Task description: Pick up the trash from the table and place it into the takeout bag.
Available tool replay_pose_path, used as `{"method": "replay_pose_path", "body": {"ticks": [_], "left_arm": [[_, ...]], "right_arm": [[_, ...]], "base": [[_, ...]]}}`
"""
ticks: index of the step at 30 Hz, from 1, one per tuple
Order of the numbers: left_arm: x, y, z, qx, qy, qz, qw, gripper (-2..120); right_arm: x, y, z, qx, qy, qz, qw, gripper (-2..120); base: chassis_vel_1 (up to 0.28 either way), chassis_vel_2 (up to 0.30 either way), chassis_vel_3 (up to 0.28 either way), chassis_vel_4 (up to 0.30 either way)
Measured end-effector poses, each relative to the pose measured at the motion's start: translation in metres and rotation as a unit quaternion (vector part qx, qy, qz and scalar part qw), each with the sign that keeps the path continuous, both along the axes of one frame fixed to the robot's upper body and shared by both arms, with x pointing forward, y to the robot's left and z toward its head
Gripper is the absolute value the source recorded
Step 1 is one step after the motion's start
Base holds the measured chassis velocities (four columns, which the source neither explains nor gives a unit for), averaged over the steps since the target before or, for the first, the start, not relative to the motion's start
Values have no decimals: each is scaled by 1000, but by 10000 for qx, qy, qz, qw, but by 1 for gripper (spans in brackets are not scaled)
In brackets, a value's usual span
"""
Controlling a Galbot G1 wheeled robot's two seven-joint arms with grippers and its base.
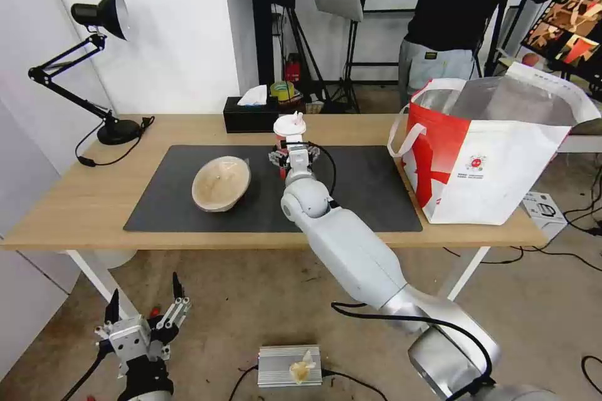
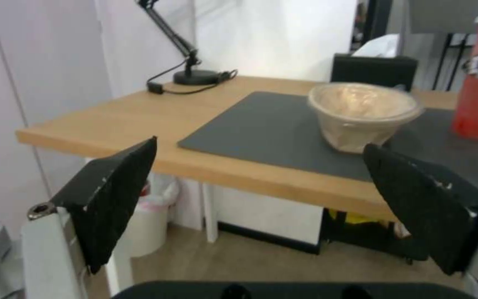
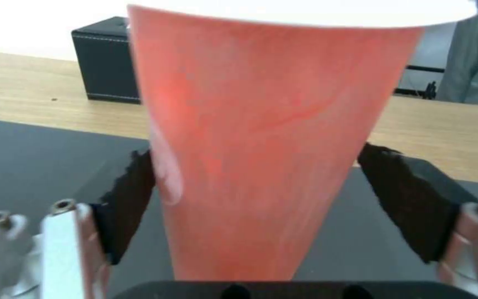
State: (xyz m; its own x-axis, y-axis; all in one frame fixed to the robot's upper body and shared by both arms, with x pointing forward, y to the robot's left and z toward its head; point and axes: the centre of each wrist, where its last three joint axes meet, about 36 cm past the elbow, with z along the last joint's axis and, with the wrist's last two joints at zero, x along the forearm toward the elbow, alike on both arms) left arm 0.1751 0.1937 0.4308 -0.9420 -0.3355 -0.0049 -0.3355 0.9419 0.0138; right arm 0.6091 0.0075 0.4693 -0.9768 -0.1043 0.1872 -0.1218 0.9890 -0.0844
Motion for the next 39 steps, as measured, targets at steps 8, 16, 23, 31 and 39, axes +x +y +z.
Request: {"method": "replay_pose_path", "body": {"ticks": [8,16,23,31,39], "left_arm": [[-1,-1,0,19,-36,-63,10000,100],[-1,1,0,25,-26,-43,10000,100],[-2,2,3,27,-58,-6,10000,100],[-3,3,7,-48,-48,96,9999,100],[-3,2,6,-66,-15,109,9999,100]], "right_arm": [[-3,0,-2,28,7,21,10000,60],[-5,0,0,59,-25,53,10000,26],[-17,-16,15,158,-207,149,9995,14],[-41,-73,57,215,-512,324,9979,3],[-54,-102,83,197,-727,396,9964,3]], "base": [[0,0,0,0],[0,0,0,0],[0,0,0,0],[0,0,0,0],[0,0,0,0]]}}
